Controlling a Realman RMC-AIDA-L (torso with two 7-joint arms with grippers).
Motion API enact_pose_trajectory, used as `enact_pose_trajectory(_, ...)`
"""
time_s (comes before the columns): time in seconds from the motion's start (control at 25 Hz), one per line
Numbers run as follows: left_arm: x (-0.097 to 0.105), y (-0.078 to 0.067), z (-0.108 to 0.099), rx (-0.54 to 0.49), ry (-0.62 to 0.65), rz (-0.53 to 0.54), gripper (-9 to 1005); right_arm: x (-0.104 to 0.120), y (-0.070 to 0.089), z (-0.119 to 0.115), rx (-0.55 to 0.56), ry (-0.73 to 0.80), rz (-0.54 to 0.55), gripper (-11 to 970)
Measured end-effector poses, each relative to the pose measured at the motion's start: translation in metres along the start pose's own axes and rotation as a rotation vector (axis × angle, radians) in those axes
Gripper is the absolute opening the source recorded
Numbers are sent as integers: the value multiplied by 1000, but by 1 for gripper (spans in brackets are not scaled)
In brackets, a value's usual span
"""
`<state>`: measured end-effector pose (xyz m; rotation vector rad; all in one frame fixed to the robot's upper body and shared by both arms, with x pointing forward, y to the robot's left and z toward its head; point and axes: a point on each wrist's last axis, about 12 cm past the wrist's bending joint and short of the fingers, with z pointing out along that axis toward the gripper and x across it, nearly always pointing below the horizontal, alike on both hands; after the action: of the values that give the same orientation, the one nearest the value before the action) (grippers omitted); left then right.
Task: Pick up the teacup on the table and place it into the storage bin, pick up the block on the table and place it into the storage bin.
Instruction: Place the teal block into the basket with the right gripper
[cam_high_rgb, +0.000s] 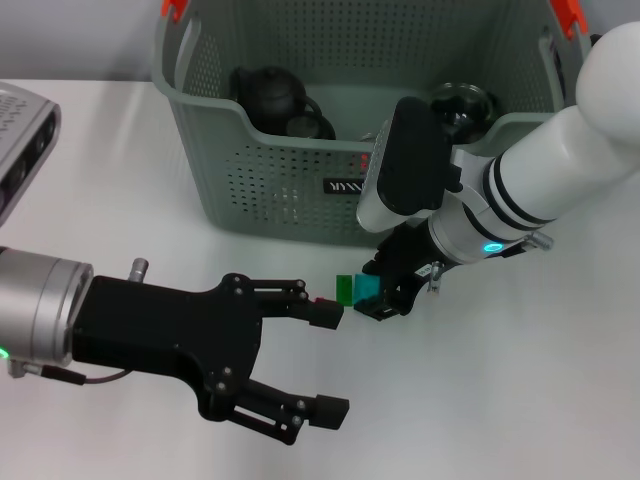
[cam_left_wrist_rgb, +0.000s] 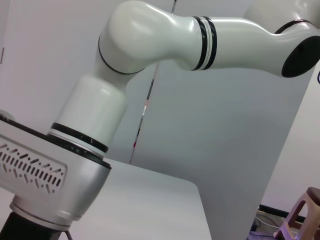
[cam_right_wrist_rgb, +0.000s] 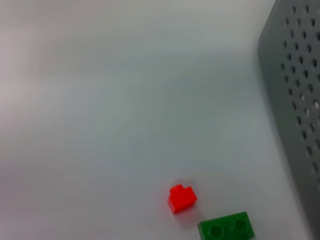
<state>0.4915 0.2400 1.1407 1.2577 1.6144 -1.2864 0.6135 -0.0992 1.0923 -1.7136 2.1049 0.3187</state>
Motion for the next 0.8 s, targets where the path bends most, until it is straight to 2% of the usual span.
enact_pose_trajectory(0.36,0,0,0,-2,-1,0,929,0,0,0,-2,0,9,520)
enact_pose_trajectory(0.56,0,0,0,-3,-1,0,929,1,1,-1,-12,5,11,423)
enact_pose_trajectory(0.8,0,0,-1,1,1,-1,929,4,4,-7,-48,11,6,439)
